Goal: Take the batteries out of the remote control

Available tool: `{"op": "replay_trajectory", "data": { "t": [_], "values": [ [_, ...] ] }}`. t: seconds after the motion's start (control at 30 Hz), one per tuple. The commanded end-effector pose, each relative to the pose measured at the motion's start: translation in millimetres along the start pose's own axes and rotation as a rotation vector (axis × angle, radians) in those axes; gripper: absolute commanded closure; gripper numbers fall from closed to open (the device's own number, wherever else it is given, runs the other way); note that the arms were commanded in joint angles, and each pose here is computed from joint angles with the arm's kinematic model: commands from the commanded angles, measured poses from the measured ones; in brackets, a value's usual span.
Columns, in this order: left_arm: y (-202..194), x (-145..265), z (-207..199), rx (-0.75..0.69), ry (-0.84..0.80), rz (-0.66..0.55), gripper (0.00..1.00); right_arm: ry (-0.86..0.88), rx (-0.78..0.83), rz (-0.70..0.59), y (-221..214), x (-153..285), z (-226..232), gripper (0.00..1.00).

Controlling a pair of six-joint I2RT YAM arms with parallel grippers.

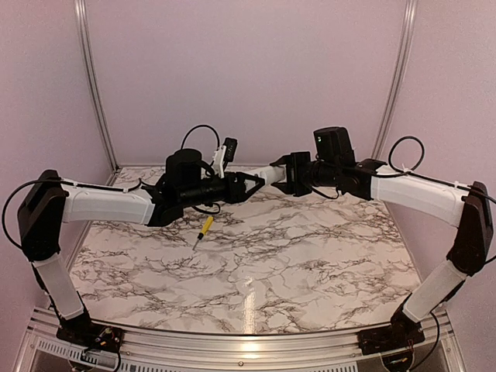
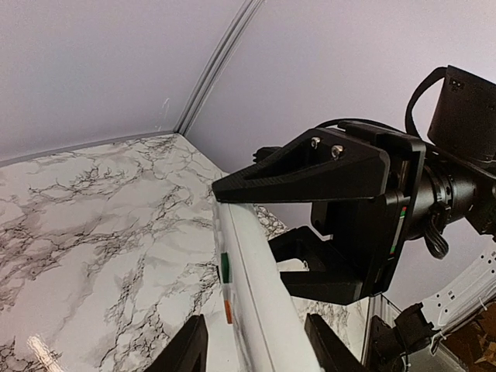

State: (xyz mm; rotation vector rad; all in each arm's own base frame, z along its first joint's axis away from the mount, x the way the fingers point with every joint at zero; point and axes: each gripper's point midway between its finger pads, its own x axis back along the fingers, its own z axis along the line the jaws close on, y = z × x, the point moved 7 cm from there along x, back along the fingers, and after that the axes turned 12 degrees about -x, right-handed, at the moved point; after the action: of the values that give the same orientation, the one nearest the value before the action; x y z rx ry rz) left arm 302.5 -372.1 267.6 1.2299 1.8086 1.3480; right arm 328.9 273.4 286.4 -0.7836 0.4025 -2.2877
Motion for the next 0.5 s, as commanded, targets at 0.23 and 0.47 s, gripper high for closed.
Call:
{"op": "replay_trajectory", "data": {
  "t": [0.23,0.47],
  "values": [
    [2.5,-7.9,0.9,-0.018,0.012,0.012,0.6,0.025,0.006,0.015,-10.3,0.7,11.9,0.86],
    [5.9,-8.6,0.4,-0.021,0.018,0.012,0.53,0.021,0.008,0.011,-9.4,1.0,10.6,0.86]
  ]
}}
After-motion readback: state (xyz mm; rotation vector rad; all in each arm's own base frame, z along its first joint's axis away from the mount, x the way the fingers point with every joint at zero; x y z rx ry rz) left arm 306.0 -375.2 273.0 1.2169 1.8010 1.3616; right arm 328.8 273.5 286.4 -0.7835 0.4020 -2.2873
